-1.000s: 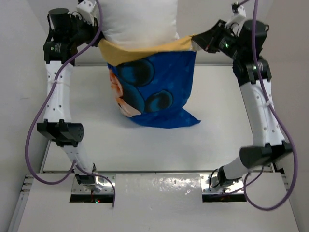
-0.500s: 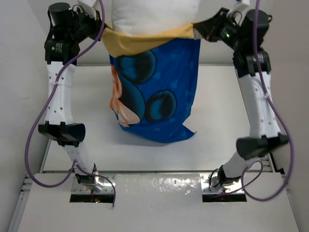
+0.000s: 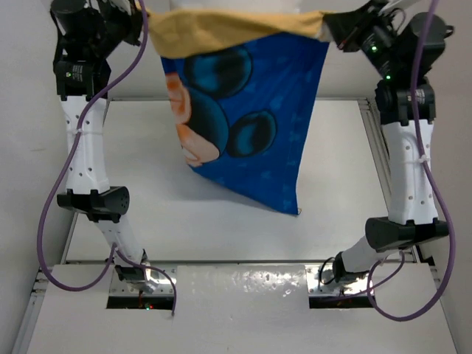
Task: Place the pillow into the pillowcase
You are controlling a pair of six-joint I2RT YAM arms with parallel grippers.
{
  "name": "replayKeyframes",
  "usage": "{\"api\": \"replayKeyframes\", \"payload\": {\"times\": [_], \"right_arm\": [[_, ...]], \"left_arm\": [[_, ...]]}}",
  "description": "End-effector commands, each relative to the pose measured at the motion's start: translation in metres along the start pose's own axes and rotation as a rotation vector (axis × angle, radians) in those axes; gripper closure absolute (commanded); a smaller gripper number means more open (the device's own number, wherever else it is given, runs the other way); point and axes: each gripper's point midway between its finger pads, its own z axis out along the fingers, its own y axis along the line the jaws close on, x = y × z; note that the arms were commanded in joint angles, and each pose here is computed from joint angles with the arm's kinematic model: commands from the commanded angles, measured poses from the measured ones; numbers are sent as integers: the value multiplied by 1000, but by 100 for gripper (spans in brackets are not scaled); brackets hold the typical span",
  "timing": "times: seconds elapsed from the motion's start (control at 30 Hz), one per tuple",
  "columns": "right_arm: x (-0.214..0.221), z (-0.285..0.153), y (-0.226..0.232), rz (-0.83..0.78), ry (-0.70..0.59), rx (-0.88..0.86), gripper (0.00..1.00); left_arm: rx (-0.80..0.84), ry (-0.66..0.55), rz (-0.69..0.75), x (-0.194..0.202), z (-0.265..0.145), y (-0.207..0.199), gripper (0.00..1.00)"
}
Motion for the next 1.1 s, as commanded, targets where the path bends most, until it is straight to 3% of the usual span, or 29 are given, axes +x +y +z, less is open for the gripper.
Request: {"api": "replayKeyframes", "payload": {"times": [0.0, 0.07, 0.1, 0.13, 0.2, 0.27, 0.3, 0.37, 0.43, 0.47, 0.5, 0.57, 0.63, 0.7, 0.77, 0.83, 0.87, 0.97, 1.0, 1.07], "right_arm": [[-163, -97, 79, -233, -497, -63, 100], [-103, -83, 52, -159, -416, -64, 100], [-87, -91, 55, -125, -405, -81, 100], [-37, -71, 32, -26, -297, -62, 100], [7, -35, 9, 28, -169, -39, 100], [-47, -33, 27, -26, -221, -67, 100], [-90, -39, 44, -74, -299, -90, 100], [-119, -52, 55, -111, -377, -90, 100], [-107, -65, 58, -95, -394, -100, 100], [-83, -63, 53, -69, -360, -105, 100], [-23, -48, 24, -14, -252, -60, 100], [22, -34, 20, 12, -139, -56, 100], [12, -31, 28, -10, -129, -79, 100], [-37, -42, 50, -114, -262, -91, 100], [-61, -50, 66, -167, -322, -107, 100], [-56, -49, 63, -162, -302, -95, 100], [-42, -46, 56, -146, -272, -84, 100], [45, -12, 17, -57, -87, -38, 100], [47, 0, 15, -54, -75, -43, 100], [-25, 26, 26, -89, -203, -64, 100]], "left_arm": [[-241, -496, 208, -177, -94, 44, 100], [-114, -372, 155, -144, -82, 18, 100], [-46, -251, 99, -98, -56, 6, 100], [-11, -179, 69, -73, -51, -2, 100], [36, -130, 61, -50, -32, -21, 100], [-56, -218, 121, -81, -35, 0, 100], [-151, -343, 165, -126, -58, 22, 100], [-175, -392, 171, -144, -68, 26, 100], [-78, -269, 151, -107, -55, 4, 100], [-26, -199, 134, -82, -44, -9, 100], [38, -69, 89, -28, -22, -27, 100], [59, 14, 79, 3, -13, -33, 100], [-23, -83, 88, -29, -16, -10, 100], [-112, -240, 132, -83, -34, 14, 100], [-131, -300, 175, -105, -40, 16, 100], [-114, -242, 183, -88, -35, 9, 100], [-68, -151, 157, -51, -20, -2, 100], [-6, 28, 100, 26, -3, -22, 100], [-7, 45, 113, 38, 5, -20, 100], [-171, -102, 187, -28, 1, 19, 100]]}}
